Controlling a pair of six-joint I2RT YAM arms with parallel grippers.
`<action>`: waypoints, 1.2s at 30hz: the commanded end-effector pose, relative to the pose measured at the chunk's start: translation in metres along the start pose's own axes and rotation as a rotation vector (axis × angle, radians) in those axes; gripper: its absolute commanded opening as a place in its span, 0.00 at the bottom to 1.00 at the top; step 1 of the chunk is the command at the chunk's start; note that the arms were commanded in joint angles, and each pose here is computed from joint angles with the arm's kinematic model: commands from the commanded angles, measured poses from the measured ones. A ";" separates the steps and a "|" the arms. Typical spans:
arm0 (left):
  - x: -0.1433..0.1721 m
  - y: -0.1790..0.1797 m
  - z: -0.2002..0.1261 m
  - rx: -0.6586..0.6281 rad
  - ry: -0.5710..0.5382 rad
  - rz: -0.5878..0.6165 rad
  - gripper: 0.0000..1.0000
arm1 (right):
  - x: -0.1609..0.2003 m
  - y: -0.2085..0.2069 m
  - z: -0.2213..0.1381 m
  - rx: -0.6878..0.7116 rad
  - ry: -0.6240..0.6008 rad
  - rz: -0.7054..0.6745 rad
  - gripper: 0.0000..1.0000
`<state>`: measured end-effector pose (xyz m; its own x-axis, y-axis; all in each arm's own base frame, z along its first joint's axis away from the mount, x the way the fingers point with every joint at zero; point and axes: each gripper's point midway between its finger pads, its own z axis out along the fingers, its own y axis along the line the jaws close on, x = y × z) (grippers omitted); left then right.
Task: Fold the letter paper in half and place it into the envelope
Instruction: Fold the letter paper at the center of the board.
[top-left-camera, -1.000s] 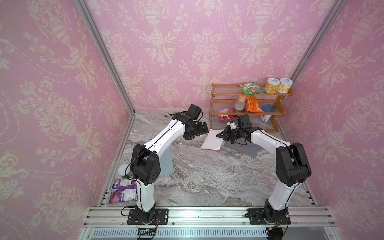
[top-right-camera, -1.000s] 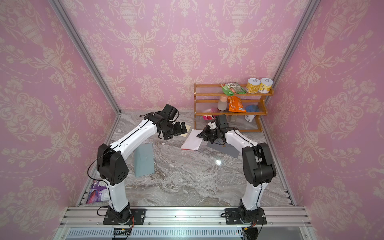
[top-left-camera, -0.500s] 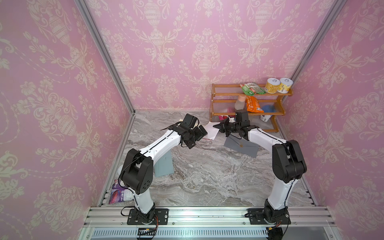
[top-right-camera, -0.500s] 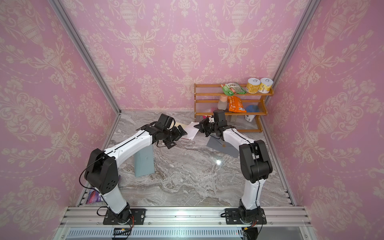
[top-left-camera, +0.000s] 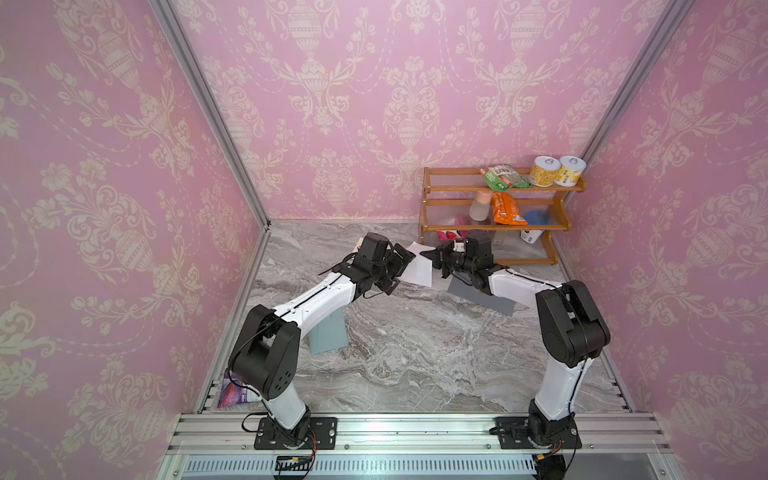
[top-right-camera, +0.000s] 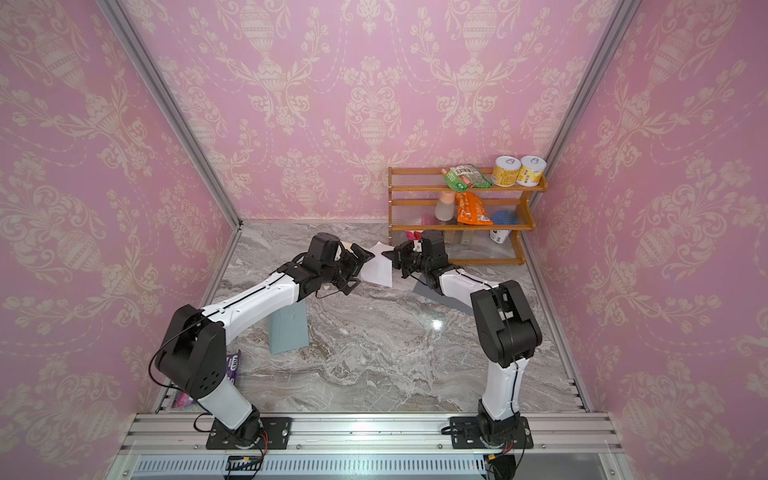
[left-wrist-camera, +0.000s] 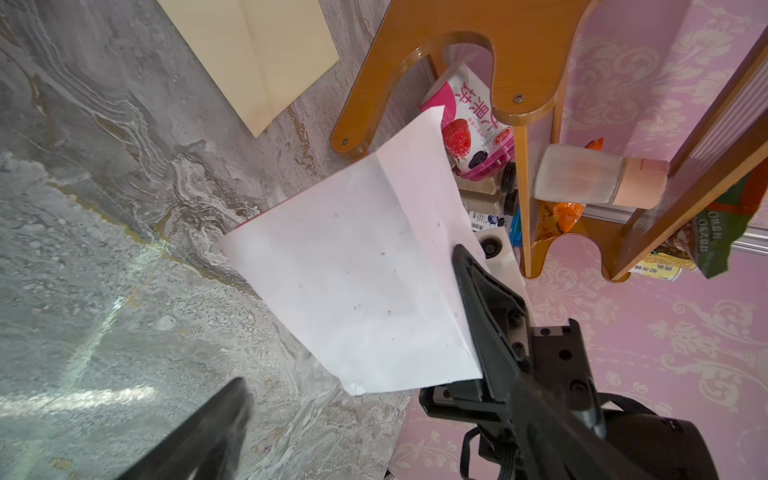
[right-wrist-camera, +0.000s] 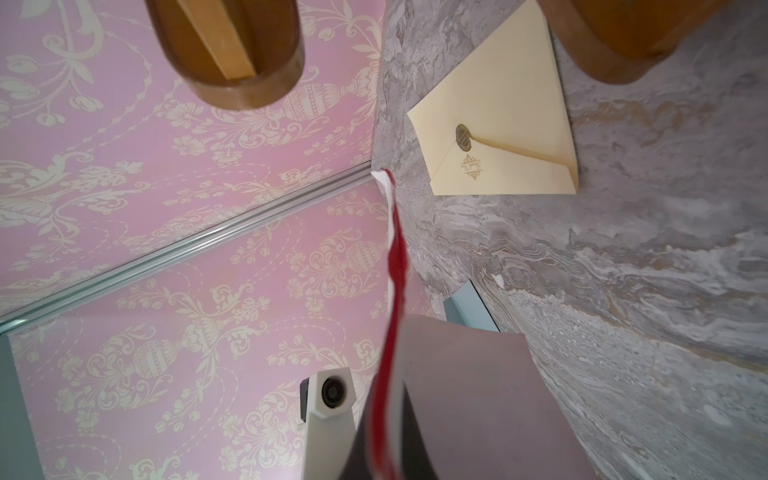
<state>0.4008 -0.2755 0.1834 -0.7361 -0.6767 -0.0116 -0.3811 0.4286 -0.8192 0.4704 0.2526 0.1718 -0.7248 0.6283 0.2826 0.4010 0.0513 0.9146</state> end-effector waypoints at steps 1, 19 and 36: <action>-0.002 -0.008 -0.018 0.040 -0.065 0.016 0.99 | -0.008 0.011 0.001 -0.076 -0.028 0.056 0.00; -0.018 -0.033 0.006 0.237 -0.146 0.059 0.99 | 0.008 0.056 -0.009 -0.241 -0.021 0.253 0.00; -0.006 -0.023 -0.003 0.054 -0.059 0.101 0.99 | 0.010 0.037 -0.035 -0.061 0.026 -0.080 0.00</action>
<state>0.4294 -0.2839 0.1968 -0.6950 -0.7111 -0.1063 -0.2604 0.3867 -0.8847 0.4692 0.2413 0.2021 -0.7055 0.6178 0.3473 0.3936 -0.0659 0.9169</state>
